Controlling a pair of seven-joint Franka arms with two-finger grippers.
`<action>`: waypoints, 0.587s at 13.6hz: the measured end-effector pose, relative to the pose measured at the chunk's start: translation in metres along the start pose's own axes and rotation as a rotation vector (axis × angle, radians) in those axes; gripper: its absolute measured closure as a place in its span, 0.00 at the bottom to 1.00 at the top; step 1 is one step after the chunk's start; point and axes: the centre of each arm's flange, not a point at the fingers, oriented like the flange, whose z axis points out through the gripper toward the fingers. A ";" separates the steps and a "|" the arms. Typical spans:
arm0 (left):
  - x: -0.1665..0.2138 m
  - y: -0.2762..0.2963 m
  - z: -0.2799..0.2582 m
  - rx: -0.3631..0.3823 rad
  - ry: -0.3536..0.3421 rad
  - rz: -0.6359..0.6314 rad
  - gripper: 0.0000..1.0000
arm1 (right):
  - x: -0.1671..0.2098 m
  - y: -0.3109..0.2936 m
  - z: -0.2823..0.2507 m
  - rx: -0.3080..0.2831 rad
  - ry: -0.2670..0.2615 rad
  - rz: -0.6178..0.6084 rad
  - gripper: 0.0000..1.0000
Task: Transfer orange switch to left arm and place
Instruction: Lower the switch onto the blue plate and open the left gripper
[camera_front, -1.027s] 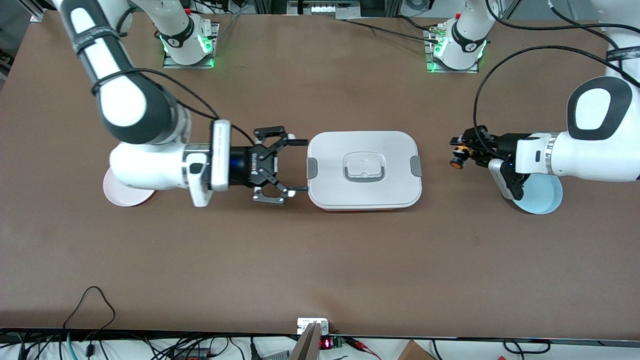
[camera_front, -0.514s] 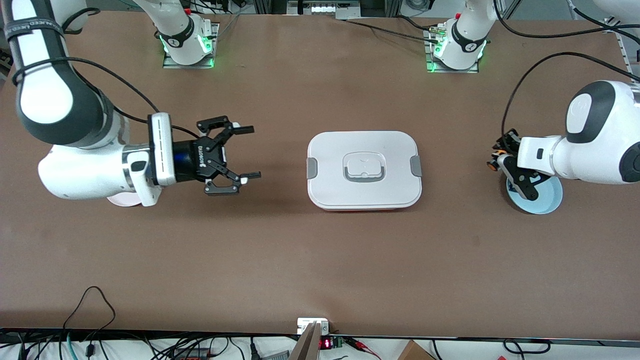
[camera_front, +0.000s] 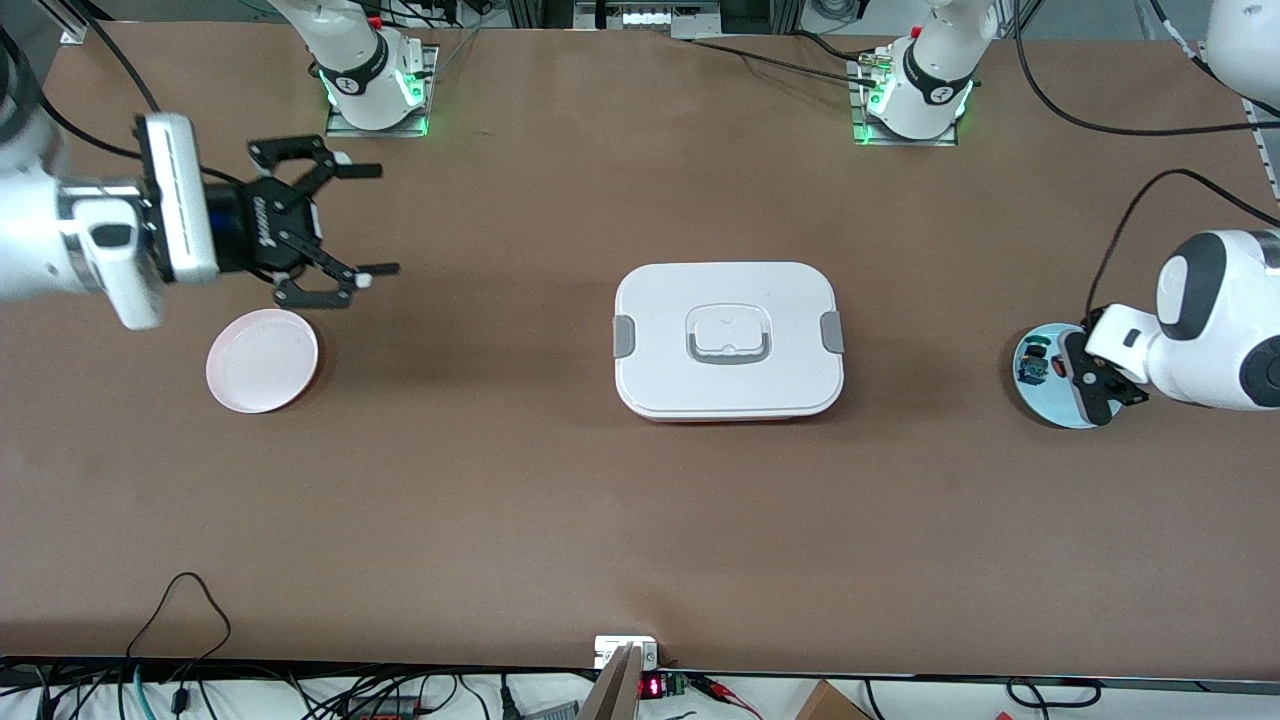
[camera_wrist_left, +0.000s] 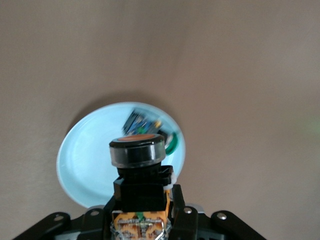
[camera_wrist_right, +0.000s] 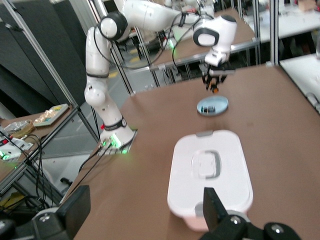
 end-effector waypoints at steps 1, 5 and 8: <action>-0.014 -0.009 0.015 0.018 0.008 0.043 0.60 | -0.006 -0.011 -0.005 -0.019 -0.054 0.036 0.00; -0.044 -0.035 0.068 0.081 0.028 0.209 0.60 | -0.043 -0.038 -0.018 -0.101 -0.344 0.160 0.00; -0.038 -0.041 0.100 0.099 0.054 0.298 0.60 | -0.059 -0.044 -0.033 -0.195 -0.529 0.302 0.00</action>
